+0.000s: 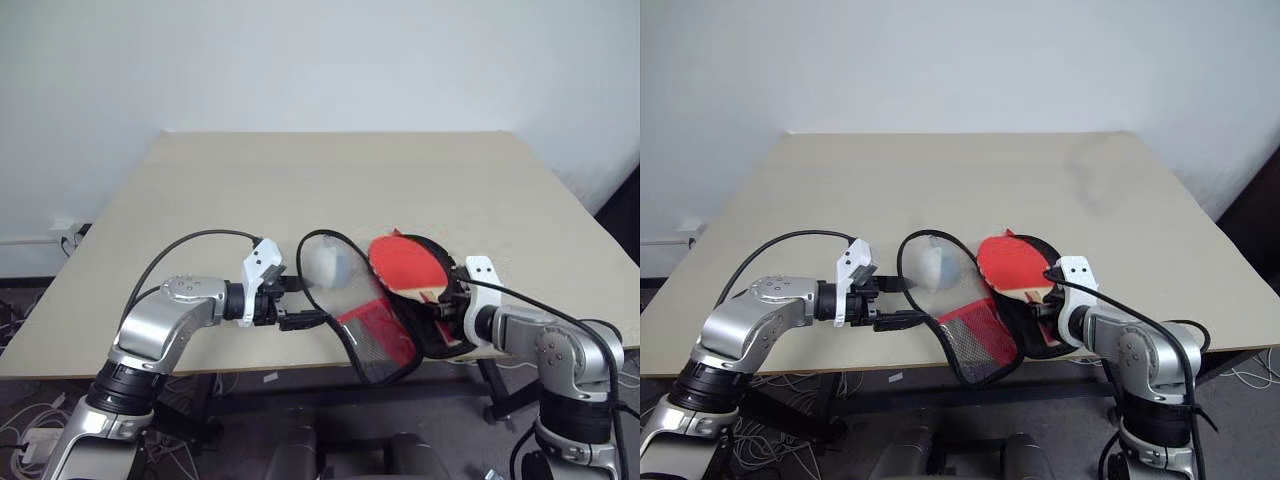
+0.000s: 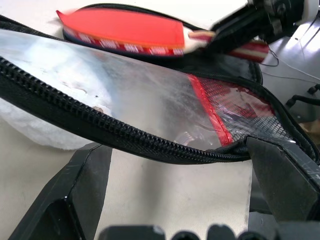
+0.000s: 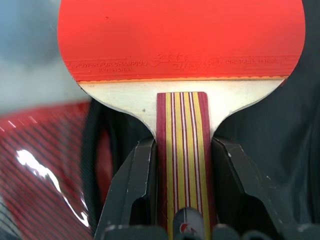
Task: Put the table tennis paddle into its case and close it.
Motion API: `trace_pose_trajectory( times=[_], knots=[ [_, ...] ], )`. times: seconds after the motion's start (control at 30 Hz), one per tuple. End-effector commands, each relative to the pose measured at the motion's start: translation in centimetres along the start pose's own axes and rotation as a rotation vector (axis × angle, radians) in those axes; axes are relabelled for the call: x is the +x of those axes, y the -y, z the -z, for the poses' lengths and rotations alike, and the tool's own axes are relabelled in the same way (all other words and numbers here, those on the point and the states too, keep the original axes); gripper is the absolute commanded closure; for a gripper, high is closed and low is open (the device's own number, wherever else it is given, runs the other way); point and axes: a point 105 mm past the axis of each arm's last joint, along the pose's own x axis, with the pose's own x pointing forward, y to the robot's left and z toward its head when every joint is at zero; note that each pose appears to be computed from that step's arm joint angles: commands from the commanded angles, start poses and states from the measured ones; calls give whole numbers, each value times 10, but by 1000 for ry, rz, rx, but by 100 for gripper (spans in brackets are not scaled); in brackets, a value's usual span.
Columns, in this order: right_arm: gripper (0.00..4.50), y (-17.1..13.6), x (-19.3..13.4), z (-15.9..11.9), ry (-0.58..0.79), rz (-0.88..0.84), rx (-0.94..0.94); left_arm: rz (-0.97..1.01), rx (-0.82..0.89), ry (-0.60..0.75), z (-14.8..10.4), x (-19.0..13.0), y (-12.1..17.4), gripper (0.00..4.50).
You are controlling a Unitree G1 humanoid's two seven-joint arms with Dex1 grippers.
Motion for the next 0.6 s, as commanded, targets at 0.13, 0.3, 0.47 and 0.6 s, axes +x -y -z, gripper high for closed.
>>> trace_pose_trajectory(
  times=[0.13,0.3,0.47,0.6],
  knots=[
    [332,13,-8,-14,73,57,-42,-10,50,17,-12,-3,1,0],
    [332,20,-9,-16,83,84,-43,-10,49,16,-11,-3,1,0],
    [332,17,-1,-10,61,76,-51,-12,51,18,-12,-3,1,0],
    [332,3,9,-4,45,36,-71,-15,60,20,-12,-4,1,0]
  ],
)
